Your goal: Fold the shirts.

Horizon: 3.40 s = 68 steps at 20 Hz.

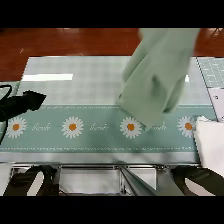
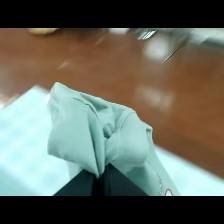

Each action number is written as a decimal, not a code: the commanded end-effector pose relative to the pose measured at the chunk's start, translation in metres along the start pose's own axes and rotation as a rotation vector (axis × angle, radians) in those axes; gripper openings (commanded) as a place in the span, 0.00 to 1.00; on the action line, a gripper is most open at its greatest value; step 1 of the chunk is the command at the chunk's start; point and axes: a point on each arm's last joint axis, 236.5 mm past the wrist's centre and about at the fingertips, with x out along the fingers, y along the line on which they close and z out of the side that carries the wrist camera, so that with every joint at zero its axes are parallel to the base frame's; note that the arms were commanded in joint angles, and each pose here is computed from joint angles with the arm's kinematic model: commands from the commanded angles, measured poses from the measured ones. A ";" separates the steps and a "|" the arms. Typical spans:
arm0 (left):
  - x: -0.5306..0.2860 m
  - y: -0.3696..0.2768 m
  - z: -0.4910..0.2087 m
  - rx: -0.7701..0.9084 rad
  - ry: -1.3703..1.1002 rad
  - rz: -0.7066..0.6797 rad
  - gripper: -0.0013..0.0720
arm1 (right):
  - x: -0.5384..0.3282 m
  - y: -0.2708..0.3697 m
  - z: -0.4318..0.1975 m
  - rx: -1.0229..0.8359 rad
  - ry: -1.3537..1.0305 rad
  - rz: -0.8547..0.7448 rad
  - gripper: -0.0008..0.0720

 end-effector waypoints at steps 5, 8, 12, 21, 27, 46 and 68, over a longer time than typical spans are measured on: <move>0.002 0.013 -0.012 -0.010 0.037 0.051 0.71 | 0.138 0.120 -0.225 0.326 0.431 0.265 0.04; 0.008 0.017 -0.032 -0.027 0.102 0.050 0.71 | 0.192 0.145 -0.292 0.475 0.540 0.286 0.04; 0.020 0.006 -0.065 -0.088 0.199 -0.023 0.71 | 0.226 0.147 -0.333 0.622 0.606 0.276 0.43; 0.043 0.027 -0.085 -0.097 0.275 0.014 0.71 | 0.049 -0.136 -0.279 0.640 0.537 -0.318 0.57; 0.102 0.067 -0.104 -0.470 0.449 -0.137 0.71 | -0.073 -0.146 -0.413 0.879 0.628 -0.576 0.57; 0.184 -0.018 -0.123 -0.304 0.682 -0.432 0.04 | -0.019 -0.041 -0.498 1.244 0.666 -0.197 0.57; -0.086 -0.113 0.238 0.123 -0.354 -0.636 0.04 | -0.032 -0.113 -0.018 0.279 -0.020 -0.199 0.04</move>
